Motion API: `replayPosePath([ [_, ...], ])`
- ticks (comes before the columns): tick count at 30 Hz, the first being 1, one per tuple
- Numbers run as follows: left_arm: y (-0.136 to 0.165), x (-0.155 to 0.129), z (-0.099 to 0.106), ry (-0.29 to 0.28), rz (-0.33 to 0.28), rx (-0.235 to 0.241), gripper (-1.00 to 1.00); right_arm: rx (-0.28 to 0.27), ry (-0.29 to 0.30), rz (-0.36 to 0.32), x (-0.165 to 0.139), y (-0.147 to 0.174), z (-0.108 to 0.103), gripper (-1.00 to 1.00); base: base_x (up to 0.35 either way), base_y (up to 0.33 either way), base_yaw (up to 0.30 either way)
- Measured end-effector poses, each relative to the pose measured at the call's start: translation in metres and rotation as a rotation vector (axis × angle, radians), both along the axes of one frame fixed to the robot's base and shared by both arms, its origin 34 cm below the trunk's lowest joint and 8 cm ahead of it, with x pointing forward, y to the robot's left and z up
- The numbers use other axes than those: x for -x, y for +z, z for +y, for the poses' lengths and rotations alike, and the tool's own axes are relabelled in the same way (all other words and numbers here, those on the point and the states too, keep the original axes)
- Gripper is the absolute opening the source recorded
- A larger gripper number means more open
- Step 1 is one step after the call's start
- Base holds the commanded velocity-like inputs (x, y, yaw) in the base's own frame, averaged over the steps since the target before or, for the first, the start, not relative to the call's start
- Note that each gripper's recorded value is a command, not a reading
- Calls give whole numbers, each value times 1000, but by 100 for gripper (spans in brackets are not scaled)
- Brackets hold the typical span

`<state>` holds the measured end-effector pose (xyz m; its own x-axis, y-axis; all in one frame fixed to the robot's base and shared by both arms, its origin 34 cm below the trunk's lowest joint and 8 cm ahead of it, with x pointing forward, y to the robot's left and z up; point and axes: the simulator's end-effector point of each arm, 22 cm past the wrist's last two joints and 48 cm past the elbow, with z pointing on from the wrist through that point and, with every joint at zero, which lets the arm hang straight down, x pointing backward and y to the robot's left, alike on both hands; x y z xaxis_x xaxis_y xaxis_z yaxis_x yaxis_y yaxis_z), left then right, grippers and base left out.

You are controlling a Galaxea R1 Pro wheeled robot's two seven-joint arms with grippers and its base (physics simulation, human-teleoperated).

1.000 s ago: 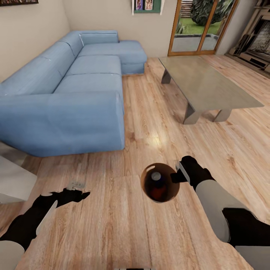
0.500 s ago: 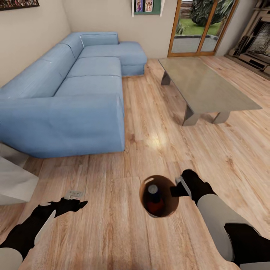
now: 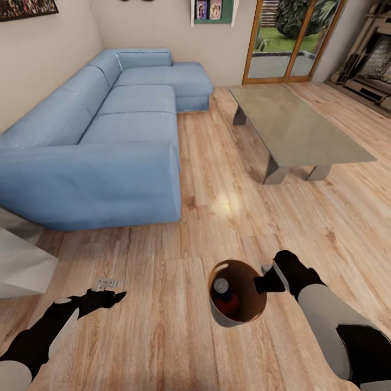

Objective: Put the three can of soda from the living room inside the tash can in the kitchen.

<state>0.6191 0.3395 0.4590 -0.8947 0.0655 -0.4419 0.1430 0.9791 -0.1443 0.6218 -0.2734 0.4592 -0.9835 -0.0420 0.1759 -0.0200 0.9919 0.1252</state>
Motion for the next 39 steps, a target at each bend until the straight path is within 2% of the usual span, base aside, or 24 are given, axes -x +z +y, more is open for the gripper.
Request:
replayPosePath([
  [5, 9, -1, 0, 0, -1, 0, 100, -16, -22, 32, 11, 6, -1, -100, 0, 0, 0],
  [11, 20, -2, 0, 0, -2, -1, 100, 5, -3, 44, 19, 13, -7, -100, 0, 0, 0],
  [14, 26, -2, 0, 0, -2, -1, 100, -4, -14, 54, 26, 15, -8, -100, 0, 0, 0],
  [16, 30, -3, 0, 0, -3, -1, 100, 4, -18, 56, 29, 18, -15, -100, 0, 0, 0],
  [22, 39, -4, 3, 8, -5, -17, 100, 70, 0, 8, 24, 27, -60, -100, 0, 0, 0],
  [31, 53, -4, 2, 11, -5, -23, 100, 93, 64, -8, 27, 36, -70, -100, 0, 0, 0],
  [39, 66, -5, 3, 12, -5, -25, 100, 87, 64, -8, 28, 47, -69, -100, 0, 0, 0],
])
